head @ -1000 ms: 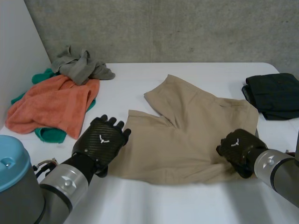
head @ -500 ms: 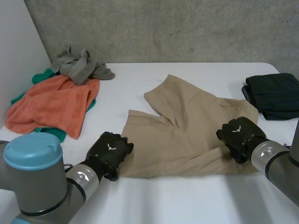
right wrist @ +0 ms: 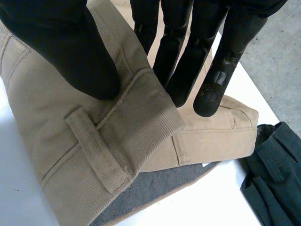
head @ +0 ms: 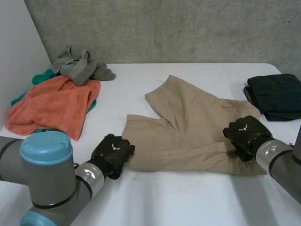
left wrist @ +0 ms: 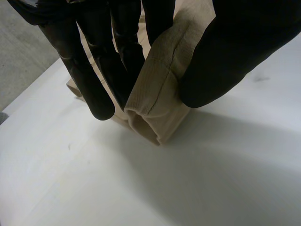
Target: Fold the laundry.
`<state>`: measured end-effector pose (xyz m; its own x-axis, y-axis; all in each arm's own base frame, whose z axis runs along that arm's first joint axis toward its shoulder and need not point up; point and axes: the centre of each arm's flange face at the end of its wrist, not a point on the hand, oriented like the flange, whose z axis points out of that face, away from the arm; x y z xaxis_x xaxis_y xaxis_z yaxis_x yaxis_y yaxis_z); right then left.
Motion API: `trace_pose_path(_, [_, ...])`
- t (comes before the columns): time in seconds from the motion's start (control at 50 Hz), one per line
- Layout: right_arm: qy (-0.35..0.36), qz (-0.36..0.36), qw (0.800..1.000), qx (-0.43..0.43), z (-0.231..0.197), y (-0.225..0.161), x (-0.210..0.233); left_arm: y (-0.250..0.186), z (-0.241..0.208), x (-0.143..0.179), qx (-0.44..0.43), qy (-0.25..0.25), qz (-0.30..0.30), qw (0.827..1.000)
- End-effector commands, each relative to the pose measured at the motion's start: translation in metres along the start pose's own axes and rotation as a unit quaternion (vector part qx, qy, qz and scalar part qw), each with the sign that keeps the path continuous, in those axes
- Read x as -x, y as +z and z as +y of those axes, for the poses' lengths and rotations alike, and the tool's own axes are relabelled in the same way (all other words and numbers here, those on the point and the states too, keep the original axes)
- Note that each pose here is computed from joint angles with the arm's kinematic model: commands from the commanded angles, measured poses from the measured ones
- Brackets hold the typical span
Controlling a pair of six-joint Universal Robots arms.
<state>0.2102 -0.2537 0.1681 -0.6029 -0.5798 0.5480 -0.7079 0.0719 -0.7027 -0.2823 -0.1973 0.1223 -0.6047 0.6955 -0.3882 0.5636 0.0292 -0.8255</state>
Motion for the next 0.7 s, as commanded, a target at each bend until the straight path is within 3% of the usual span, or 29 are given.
trace_pose_path(0.02, [-0.005, -0.005, 1.000, 0.005, 0.001, -0.002, 0.001, 0.001, 0.000, 0.006, 0.020, 0.008, -0.033, 0.999])
trace_pose_path(0.1, [-0.010, -0.034, 0.999, 0.028, 0.005, -0.009, 0.008, -0.028, -0.011, 0.010, 0.043, 0.039, -0.049, 0.997])
trace_pose_path(0.24, [-0.064, -0.118, 0.986, 0.096, 0.009, -0.040, 0.020, -0.092, -0.009, -0.016, 0.131, 0.125, 0.038, 0.983])
trace_pose_path(0.38, [-0.079, -0.143, 0.980, 0.111, 0.009, -0.059, 0.024, -0.129, -0.003, -0.040, 0.164, 0.152, 0.095, 0.970])
trace_pose_path(0.58, [-0.084, -0.149, 0.978, 0.116, 0.014, -0.062, 0.029, -0.117, -0.020, -0.033, 0.133, 0.155, 0.067, 0.977])
trace_pose_path(0.7, [-0.085, -0.144, 0.979, 0.113, 0.014, -0.060, 0.028, -0.093, -0.065, -0.011, 0.034, 0.149, -0.001, 0.988])
